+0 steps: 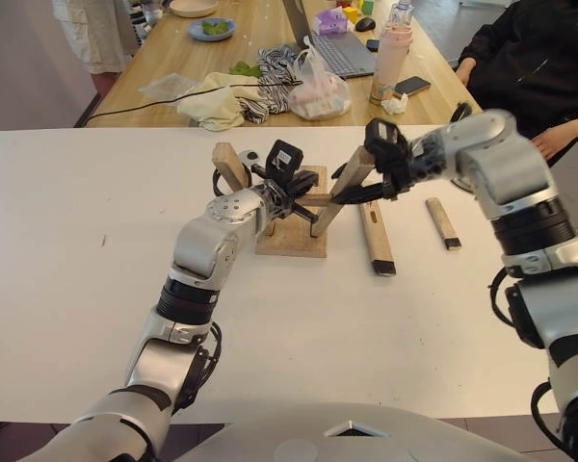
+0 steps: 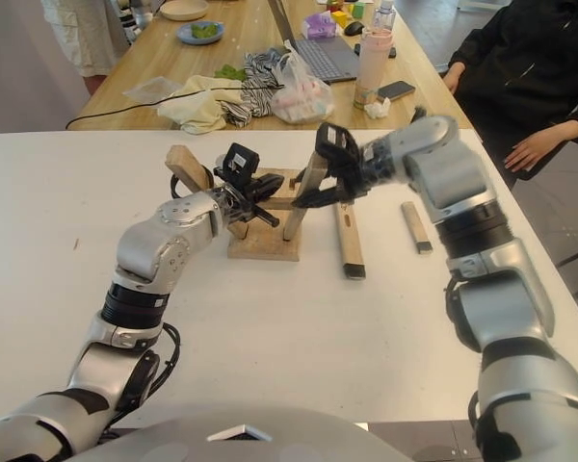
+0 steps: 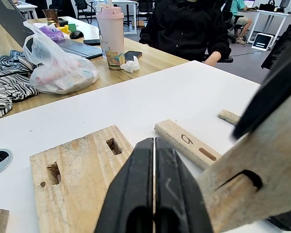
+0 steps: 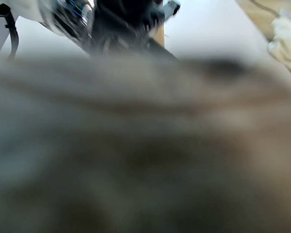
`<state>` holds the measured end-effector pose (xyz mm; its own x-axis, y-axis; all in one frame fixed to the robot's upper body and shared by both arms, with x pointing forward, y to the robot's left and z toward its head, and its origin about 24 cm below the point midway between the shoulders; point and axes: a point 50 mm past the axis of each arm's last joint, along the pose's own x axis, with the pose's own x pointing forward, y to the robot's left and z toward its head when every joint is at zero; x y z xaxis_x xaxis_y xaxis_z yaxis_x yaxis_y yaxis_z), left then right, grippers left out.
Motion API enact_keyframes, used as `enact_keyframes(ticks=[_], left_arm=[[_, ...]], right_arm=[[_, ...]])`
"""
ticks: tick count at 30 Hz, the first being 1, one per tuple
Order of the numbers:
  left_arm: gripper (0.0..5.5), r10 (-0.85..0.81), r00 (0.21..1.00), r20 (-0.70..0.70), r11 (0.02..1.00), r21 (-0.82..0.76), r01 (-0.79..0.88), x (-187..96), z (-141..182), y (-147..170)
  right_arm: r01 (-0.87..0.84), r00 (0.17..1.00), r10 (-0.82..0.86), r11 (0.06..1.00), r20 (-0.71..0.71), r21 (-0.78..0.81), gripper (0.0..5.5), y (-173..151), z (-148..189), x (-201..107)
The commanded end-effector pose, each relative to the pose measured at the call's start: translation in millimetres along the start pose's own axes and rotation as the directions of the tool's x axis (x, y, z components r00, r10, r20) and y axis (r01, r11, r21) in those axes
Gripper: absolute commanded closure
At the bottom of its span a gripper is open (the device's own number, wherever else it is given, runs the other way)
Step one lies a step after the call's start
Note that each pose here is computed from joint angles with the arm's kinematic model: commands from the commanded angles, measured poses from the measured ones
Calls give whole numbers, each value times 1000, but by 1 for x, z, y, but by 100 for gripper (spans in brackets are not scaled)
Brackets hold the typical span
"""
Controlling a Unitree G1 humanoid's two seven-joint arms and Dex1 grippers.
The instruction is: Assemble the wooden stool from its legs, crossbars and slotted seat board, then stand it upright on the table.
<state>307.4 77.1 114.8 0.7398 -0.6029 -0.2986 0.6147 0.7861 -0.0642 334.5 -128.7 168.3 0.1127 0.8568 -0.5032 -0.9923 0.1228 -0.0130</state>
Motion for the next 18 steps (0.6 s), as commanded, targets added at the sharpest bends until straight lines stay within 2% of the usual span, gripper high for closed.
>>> enact_keyframes(ticks=[1, 5, 10, 12, 15, 18], left_arm=[[550, 14, 935, -354, 993, -101, -53, 0, -86, 3], [550, 21, 933, -360, 992, -110, -65, -4, -89, 6], [550, 29, 932, -362, 991, -109, -73, -6, -88, 10], [550, 27, 932, -362, 992, -104, -69, -7, -87, 10], [550, 23, 945, -326, 994, -95, -57, -7, -80, 9], [550, 1, 995, -99, 996, -84, -10, -7, -45, 8]], right_arm=[[-113, 992, 117, 990, -45, 81, 228, 12, -25, 21], [-87, 995, 90, 993, -40, 77, 185, 9, -28, 11], [-128, 975, 103, 985, 196, 119, 185, 7, -7, -13], [-186, 920, 130, 975, 370, 121, 185, 11, 11, -32], [-188, 799, 72, 973, 597, 135, 185, 9, 29, -66], [-47, 649, -156, 969, 745, 244, 185, -5, 32, -86]])
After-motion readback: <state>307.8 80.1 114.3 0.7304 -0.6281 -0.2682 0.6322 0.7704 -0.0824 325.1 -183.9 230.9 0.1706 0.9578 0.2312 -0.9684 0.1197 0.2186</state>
